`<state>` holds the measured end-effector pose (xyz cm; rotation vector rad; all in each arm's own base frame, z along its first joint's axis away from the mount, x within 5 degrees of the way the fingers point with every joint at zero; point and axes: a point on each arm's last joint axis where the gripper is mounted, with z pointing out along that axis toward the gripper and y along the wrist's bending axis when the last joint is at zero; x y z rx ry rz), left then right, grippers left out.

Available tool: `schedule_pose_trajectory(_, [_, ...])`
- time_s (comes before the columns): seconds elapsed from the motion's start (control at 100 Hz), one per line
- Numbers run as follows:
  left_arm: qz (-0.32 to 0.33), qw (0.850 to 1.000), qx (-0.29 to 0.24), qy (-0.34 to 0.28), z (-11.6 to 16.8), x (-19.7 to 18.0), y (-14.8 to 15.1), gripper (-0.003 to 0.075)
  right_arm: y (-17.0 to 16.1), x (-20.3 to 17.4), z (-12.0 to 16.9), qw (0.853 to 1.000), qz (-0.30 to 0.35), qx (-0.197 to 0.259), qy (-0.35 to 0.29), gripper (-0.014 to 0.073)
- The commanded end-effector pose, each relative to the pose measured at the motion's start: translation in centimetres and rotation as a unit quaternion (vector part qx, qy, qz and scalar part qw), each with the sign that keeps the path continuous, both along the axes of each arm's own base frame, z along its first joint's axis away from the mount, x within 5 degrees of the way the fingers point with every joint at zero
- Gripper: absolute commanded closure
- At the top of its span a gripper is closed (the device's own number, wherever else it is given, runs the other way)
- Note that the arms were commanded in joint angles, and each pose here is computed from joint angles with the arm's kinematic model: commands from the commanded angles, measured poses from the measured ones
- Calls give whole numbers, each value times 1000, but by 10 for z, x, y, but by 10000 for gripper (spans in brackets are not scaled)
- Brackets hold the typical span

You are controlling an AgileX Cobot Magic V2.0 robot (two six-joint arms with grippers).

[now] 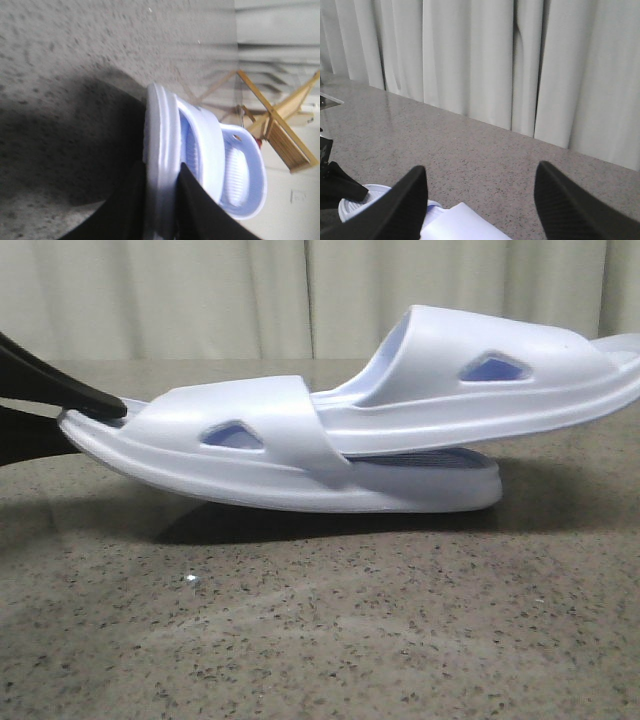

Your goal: Insert blue slippers together front up

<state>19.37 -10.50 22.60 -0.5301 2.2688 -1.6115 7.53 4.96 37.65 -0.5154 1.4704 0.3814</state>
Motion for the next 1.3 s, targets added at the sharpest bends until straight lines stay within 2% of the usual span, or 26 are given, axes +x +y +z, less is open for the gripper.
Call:
schedule_pose_trajectory(0.0, [-13, 998, -61, -27, 19, 2, -5, 550, -1, -2, 12, 1000, -4, 15, -22, 190])
schedule_pose_trajectory(0.14, [-8, 998, -41, -44, 18, 4, -4, 388, -1, -2, 12, 1000, -2, 16, -20, 190])
schedule_pose_trajectory(0.26, [8, 998, -3, -65, 14, 7, -1, 296, -1, -2, 12, 1000, -1, 16, -20, 190])
schedule_pose_trajectory(0.48, [50, 988, 97, -109, 6, 15, 10, 284, -3, -1, 14, 999, -18, 19, -29, 190])
schedule_pose_trajectory(0.66, [82, 964, 176, -179, 18, 12, 22, 284, -10, 2, 17, 997, -60, 22, -52, 190])
schedule_pose_trajectory(0.76, [102, 941, 215, -242, 35, 3, 30, 284, -14, 5, 16, 995, -83, 19, -60, 190])
schedule_pose_trajectory(0.9, [132, 895, 252, -344, 67, -22, 41, 284, -20, 13, 1, 990, -125, 26, -54, 190])
schedule_pose_trajectory(1.07, [171, 825, 293, -452, 100, -64, 57, 286, -23, 21, -25, 989, -148, 20, -25, 190])
schedule_pose_trajectory(1.26, [214, 746, 336, -533, 109, -109, 73, 286, -23, 18, -37, 989, -147, 17, -16, 190])
schedule_pose_trajectory(1.29, [217, 739, 338, -541, 107, -114, 74, 286, -23, 16, -37, 989, -147, 18, -19, 191])
